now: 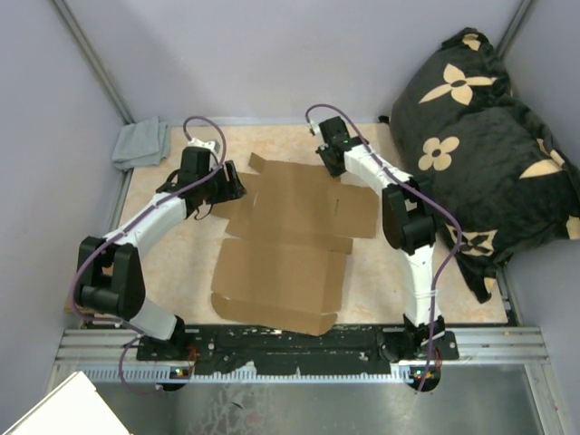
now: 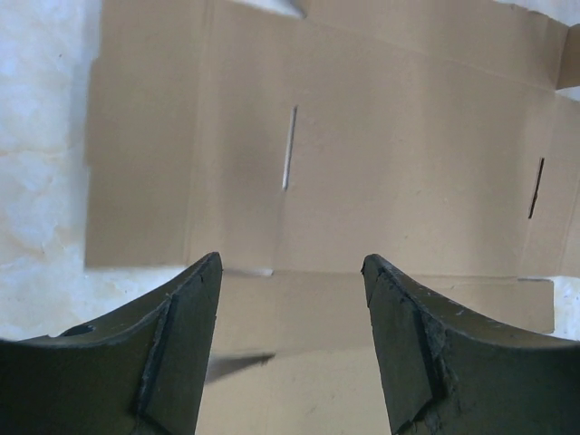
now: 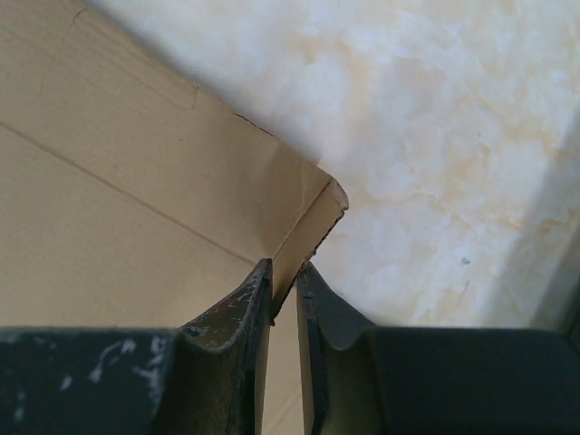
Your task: Fold the paper box
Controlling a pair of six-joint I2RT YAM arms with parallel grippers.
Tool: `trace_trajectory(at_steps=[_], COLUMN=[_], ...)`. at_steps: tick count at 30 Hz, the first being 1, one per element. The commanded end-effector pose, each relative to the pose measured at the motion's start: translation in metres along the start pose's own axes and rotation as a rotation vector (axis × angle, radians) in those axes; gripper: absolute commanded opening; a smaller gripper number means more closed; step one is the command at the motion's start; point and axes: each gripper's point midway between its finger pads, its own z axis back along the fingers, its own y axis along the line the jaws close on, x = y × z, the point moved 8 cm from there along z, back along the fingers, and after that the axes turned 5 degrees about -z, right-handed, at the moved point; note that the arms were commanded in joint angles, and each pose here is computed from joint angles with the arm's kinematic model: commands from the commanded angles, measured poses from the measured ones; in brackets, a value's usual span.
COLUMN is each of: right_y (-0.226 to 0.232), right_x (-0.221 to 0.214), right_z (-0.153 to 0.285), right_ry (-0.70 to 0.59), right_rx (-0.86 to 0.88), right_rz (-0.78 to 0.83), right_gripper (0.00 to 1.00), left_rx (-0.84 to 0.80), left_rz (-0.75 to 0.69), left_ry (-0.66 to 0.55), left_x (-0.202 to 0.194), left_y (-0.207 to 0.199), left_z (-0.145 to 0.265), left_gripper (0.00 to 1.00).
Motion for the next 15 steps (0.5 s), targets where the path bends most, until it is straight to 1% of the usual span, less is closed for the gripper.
trace_trajectory(at_steps=[1,6,10,12,15], right_y=[0.003,0.007,0.013,0.015,0.018], right_x=[0.027,0.027,0.027,0.027,0.028], right_z=[0.028,0.015,0.011,0.01,0.01], right_ry=[-0.081,-0.068,-0.087,-0.09,-0.096], right_rx=[-0.013,-0.021,0.028,0.051,0.086], right_rz=[0.1,0.062,0.043,0.039,0.038], right_gripper=[0.17,0.17,0.17,0.17,0.17], left_rx=[0.047,0.04,0.114,0.158,0.17], left_rz=[0.019,0.022,0.02,0.027,0.031], left_ry=[-0.058,-0.065,-0.013,-0.002,-0.002], left_x=[0.016,0.045,0.051,0.049,0.043], left_y=[0.002,-0.003,0.005,0.011,0.016], left_z=[-0.024,-0.067,-0.095,-0.097,-0.099], left_gripper=[0.71,0.73,0.73,0.73,0.73])
